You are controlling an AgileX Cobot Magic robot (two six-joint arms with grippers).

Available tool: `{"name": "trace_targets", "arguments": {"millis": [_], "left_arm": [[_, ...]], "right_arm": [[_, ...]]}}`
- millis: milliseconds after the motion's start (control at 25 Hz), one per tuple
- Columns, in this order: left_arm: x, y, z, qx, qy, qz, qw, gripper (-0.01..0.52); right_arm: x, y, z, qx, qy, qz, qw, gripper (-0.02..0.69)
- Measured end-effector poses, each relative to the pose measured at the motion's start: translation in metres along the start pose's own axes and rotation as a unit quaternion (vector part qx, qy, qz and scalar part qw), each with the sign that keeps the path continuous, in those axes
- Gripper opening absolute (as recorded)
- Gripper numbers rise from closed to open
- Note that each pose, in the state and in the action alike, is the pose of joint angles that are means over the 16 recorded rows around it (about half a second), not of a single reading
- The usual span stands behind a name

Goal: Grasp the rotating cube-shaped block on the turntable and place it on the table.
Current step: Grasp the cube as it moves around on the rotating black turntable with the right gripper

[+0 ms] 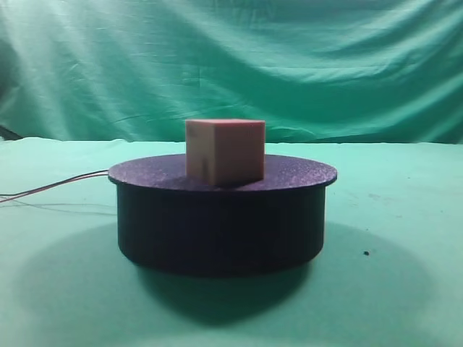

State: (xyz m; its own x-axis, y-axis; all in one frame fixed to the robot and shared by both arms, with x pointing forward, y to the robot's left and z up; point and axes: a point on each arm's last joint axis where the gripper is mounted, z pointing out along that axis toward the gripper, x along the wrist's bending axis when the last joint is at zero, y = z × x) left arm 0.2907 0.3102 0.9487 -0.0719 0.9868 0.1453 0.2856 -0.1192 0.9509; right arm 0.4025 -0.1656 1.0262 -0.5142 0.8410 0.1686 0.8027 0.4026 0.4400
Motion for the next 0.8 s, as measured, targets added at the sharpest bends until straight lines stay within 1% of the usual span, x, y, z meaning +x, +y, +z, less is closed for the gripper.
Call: {"name": "trace_targets", "arguments": {"millis": [320,400,480,520,600,800], "left_arm": [[0.000,0.000,0.000,0.000,0.000,0.000,1.000,0.000],[0.000,0.000,0.000,0.000,0.000,0.000,1.000,0.000],[0.000,0.000,0.000,0.000,0.000,0.000,1.000,0.000],[0.000,0.000,0.000,0.000,0.000,0.000,1.000,0.000],[0.000,0.000,0.000,0.000,0.000,0.000,1.000,0.000],[0.000,0.000,0.000,0.000,0.000,0.000,1.000,0.000]], "right_arm": [[0.026,0.039,0.035,0.056,0.020,-0.008,0.998,0.424],[0.028,0.046,0.044,0.068,0.023,-0.008,0.997,0.489],[0.030,0.051,0.052,0.080,0.023,-0.011,0.996,0.530],[0.030,0.053,0.057,0.085,0.023,-0.013,0.996,0.539],[0.031,0.057,0.064,0.094,0.021,-0.018,0.995,0.527],[0.031,0.065,0.077,0.104,0.014,-0.036,0.994,0.414]]}}
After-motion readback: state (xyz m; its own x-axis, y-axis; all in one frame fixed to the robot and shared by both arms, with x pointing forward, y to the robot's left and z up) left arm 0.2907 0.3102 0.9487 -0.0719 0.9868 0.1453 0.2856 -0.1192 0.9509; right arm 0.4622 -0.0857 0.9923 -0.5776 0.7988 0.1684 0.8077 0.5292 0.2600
